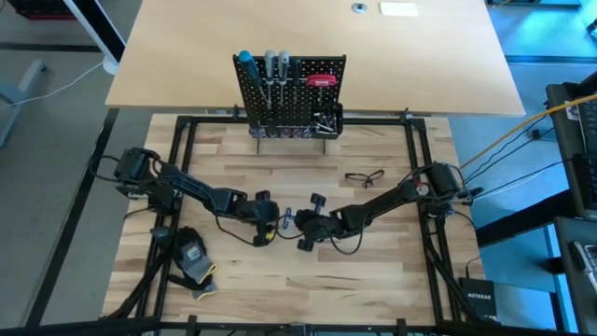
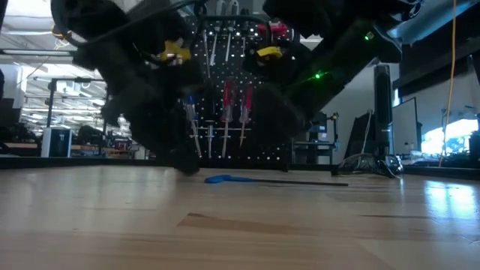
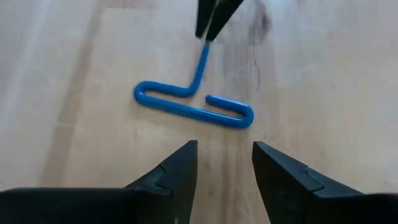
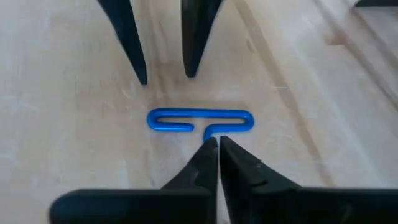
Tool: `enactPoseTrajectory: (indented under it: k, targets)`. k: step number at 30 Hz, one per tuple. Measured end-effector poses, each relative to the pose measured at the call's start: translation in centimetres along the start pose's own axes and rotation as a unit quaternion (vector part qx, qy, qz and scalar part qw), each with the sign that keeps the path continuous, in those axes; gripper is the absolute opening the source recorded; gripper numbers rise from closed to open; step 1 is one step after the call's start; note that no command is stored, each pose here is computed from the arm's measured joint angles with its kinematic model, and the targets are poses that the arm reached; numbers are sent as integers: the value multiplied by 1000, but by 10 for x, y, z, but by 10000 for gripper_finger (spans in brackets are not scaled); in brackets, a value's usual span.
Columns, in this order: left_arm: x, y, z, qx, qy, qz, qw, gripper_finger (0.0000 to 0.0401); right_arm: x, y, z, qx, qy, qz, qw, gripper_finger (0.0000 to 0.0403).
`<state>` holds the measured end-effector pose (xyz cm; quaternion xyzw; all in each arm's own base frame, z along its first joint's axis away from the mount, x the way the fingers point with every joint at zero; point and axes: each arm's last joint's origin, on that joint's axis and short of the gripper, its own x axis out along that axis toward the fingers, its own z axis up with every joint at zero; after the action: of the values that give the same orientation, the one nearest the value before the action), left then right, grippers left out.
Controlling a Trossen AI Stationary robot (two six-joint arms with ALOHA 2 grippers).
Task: Hang tools onto peg board
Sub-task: Hang the blue pick tool on the peg board
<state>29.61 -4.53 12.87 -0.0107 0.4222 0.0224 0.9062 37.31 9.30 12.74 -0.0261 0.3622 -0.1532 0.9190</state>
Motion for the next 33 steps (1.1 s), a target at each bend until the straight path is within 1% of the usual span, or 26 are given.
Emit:
enactPoseTrajectory:
  k: [4, 7, 9, 11, 14, 17, 20, 22, 24, 28, 30, 33]
  targets:
    - [14, 0, -7, 25, 19, 2, 1000, 143, 0, 2, 0, 2, 4, 26, 1000, 61]
    - [20, 2, -9, 35, 22, 2, 999, 143, 0, 2, 1, -12, 2, 28, 1000, 101]
    - [21, 4, -9, 41, 19, 0, 999, 143, 3, -1, -1, -11, 0, 23, 1000, 122]
    - [21, 5, -8, 43, 14, -1, 999, 143, 7, -6, -8, -4, -4, 27, 1000, 136]
    - [22, 7, -7, 38, 14, -10, 999, 143, 13, -16, -16, 23, -25, 43, 999, 145]
    - [24, 8, -8, 36, 12, -11, 999, 143, 18, -24, -24, 54, -37, 56, 996, 142]
    - [28, 10, -7, 34, 6, -21, 999, 143, 25, -26, -29, 72, -41, 84, 993, 131]
    - [30, 10, -7, 33, 1, -29, 999, 143, 32, -23, -33, 72, -47, 98, 991, 122]
    - [32, 9, -8, 33, -1, -29, 999, 143, 37, -21, -37, 73, -52, 99, 991, 113]
    - [32, 9, -8, 40, -1, -31, 999, 143, 44, -21, -43, 70, -39, 92, 992, 91]
    - [33, 10, -7, 40, -5, -33, 999, 143, 45, -21, -45, 68, -35, 95, 993, 75]
    - [33, 10, -7, 40, -8, -39, 998, 143, 49, -22, -49, 53, -25, 92, 994, 39]
